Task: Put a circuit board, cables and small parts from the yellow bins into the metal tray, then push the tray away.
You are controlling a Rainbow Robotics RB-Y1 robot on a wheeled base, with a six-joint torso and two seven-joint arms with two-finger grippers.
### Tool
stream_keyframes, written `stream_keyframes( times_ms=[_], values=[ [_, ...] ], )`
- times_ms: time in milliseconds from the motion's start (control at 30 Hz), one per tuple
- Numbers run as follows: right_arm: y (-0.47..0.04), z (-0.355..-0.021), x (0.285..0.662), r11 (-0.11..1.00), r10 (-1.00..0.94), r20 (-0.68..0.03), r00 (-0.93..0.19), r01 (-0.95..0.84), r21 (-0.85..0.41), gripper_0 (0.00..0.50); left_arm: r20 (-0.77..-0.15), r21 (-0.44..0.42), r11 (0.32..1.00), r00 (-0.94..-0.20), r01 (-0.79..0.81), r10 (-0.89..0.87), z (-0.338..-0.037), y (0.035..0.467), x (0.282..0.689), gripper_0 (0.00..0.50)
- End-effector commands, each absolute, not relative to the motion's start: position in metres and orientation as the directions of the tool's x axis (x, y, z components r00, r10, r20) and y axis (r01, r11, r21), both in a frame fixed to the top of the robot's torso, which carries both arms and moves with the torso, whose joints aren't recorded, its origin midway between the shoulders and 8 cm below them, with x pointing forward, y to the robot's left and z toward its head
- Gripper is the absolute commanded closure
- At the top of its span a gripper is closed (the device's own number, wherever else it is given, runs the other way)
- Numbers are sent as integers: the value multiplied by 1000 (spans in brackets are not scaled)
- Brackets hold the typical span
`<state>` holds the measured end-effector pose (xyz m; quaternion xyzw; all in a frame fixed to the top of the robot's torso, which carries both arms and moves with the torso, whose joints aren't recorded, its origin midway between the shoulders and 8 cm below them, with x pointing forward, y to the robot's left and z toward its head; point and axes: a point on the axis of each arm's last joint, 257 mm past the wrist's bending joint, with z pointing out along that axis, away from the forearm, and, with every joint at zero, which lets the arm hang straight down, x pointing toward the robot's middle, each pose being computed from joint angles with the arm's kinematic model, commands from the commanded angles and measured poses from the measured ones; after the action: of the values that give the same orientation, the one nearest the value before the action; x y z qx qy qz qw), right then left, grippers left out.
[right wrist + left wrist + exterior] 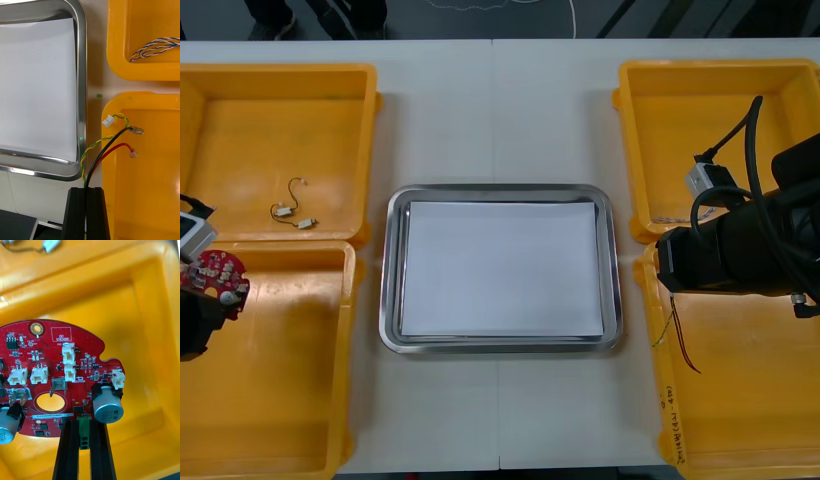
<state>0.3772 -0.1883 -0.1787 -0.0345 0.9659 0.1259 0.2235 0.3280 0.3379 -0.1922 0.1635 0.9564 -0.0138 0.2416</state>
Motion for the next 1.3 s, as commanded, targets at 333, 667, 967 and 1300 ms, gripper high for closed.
stream_keyframes(
  times_ms=[333,667,967,1300],
  values=[
    [-197,-175,378,974,8,-441,-897,-93,207,500,-514,-54,993,-855,108,66,-145,302,356,500],
    [-200,-175,378,976,9,-439,-898,-88,200,500,-500,-122,983,-864,141,62,-137,248,369,500],
    [-204,-175,377,977,9,-435,-900,-84,195,500,-443,-150,981,-895,124,46,-143,211,381,500],
    [-203,-175,376,977,14,-433,-901,-80,197,500,-364,-146,983,-930,115,55,-158,168,382,500]
  ],
)
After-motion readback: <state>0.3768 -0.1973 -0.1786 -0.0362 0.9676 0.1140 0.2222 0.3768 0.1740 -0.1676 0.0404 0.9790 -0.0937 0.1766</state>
